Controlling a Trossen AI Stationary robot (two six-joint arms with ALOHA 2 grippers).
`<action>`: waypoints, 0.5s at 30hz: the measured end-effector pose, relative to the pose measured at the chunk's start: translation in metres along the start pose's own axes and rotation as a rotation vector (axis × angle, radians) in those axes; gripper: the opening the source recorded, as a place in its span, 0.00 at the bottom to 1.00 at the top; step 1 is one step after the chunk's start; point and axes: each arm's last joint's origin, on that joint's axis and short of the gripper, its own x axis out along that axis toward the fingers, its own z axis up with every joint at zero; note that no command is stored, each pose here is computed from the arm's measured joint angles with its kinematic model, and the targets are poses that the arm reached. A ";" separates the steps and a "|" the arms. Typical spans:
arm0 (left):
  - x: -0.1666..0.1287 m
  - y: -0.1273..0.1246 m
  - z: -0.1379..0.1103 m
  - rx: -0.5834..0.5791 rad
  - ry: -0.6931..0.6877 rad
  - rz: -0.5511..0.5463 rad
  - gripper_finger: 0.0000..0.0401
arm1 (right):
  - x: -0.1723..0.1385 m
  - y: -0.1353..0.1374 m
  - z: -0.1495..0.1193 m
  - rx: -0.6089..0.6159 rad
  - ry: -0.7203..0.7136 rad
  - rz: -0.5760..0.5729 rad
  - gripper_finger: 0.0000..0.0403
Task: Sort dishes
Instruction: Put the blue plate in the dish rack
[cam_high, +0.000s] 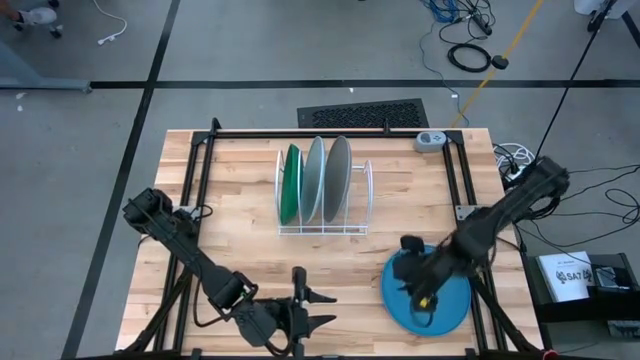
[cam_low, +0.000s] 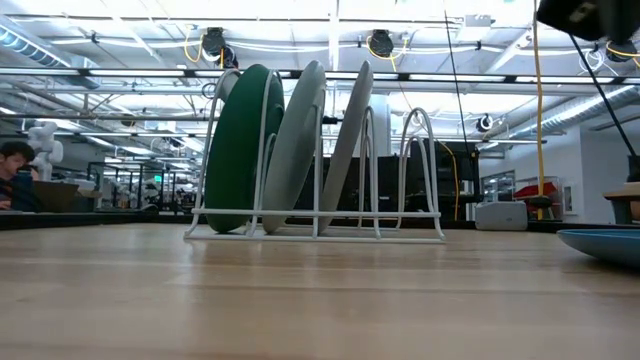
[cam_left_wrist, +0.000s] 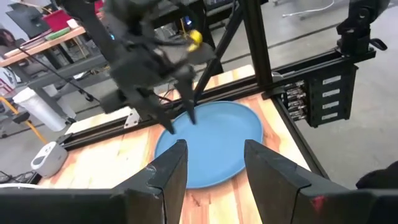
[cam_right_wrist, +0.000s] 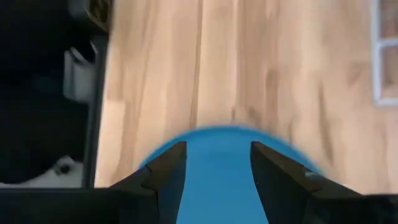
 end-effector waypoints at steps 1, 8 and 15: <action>0.000 -0.001 0.000 0.002 0.001 -0.001 0.40 | 0.006 0.006 0.000 0.006 0.029 -0.013 0.43; -0.001 -0.001 0.000 0.004 0.001 0.013 0.40 | 0.048 0.039 -0.011 0.067 0.179 -0.053 0.43; -0.001 -0.001 -0.002 0.011 0.016 0.011 0.40 | 0.063 0.070 -0.046 0.099 0.370 0.008 0.43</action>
